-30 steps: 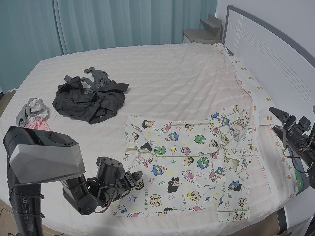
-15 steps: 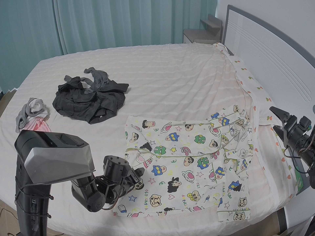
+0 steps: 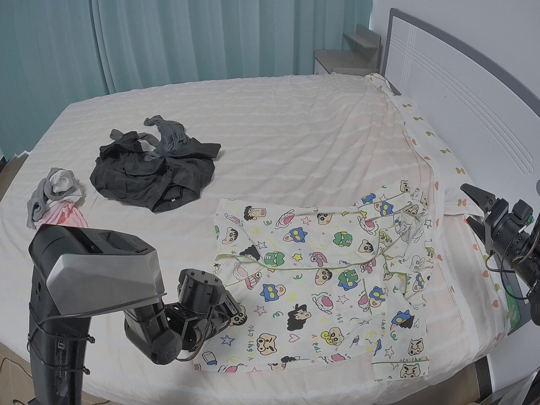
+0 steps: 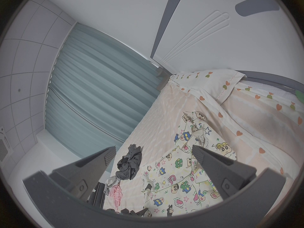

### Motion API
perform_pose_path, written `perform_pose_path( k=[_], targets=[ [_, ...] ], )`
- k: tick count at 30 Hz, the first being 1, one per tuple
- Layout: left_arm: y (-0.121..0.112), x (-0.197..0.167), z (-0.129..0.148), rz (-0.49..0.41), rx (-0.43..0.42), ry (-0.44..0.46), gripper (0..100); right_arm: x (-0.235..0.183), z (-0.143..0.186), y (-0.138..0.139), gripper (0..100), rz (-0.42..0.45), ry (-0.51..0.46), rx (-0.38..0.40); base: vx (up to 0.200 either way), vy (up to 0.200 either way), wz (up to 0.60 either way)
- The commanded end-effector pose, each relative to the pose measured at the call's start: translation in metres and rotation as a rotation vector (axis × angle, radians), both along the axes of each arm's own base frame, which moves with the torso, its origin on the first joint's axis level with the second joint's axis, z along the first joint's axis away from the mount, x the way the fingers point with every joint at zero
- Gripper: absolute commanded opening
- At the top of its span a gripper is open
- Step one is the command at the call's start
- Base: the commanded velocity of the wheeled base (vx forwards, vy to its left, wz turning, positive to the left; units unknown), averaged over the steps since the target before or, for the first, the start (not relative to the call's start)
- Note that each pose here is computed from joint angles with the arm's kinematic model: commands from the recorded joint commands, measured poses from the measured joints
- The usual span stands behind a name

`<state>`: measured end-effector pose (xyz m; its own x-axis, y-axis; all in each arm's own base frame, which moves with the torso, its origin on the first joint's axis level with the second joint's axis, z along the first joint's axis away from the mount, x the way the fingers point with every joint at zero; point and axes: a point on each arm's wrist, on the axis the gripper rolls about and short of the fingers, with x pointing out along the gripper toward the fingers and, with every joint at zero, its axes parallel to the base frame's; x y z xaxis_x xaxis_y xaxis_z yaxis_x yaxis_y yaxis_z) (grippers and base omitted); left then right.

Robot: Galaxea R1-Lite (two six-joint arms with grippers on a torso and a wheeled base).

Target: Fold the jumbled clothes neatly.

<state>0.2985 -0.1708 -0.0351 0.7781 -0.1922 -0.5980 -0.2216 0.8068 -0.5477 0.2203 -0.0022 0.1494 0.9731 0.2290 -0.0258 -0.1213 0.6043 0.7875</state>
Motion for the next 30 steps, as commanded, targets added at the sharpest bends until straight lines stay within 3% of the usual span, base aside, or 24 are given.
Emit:
perform_pose_path(
  k=[1, 5, 11, 21, 30],
  targets=[
    [0.004, 0.002, 0.007, 0.013, -0.002, -0.018, 0, -0.001, 0.001, 0.0, 100, 0.001, -0.007, 0.0, 0.0, 0.0, 0.0],
    [0.009, 0.005, 0.017, 0.021, -0.002, -0.043, 0, -0.002, 0.003, 0.0, 100, 0.001, -0.014, 0.0, 0.0, 0.0, 0.0],
    [0.022, 0.007, 0.02, -0.011, 0.09, -0.066, 0, -0.003, 0.005, 0.0, 100, 0.001, -0.022, 0.0, 0.0, 0.0, 0.0],
    [0.039, 0.019, 0.028, -0.025, 0.167, -0.11, 0, -0.003, 0.005, 0.0, 100, 0.001, -0.022, 0.0, 0.0, 0.0, 0.0],
    [0.043, 0.03, 0.034, -0.072, 0.207, -0.153, 0, -0.003, 0.005, 0.0, 100, -0.001, -0.024, 0.0, 0.0, 0.0, 0.0]
  ],
)
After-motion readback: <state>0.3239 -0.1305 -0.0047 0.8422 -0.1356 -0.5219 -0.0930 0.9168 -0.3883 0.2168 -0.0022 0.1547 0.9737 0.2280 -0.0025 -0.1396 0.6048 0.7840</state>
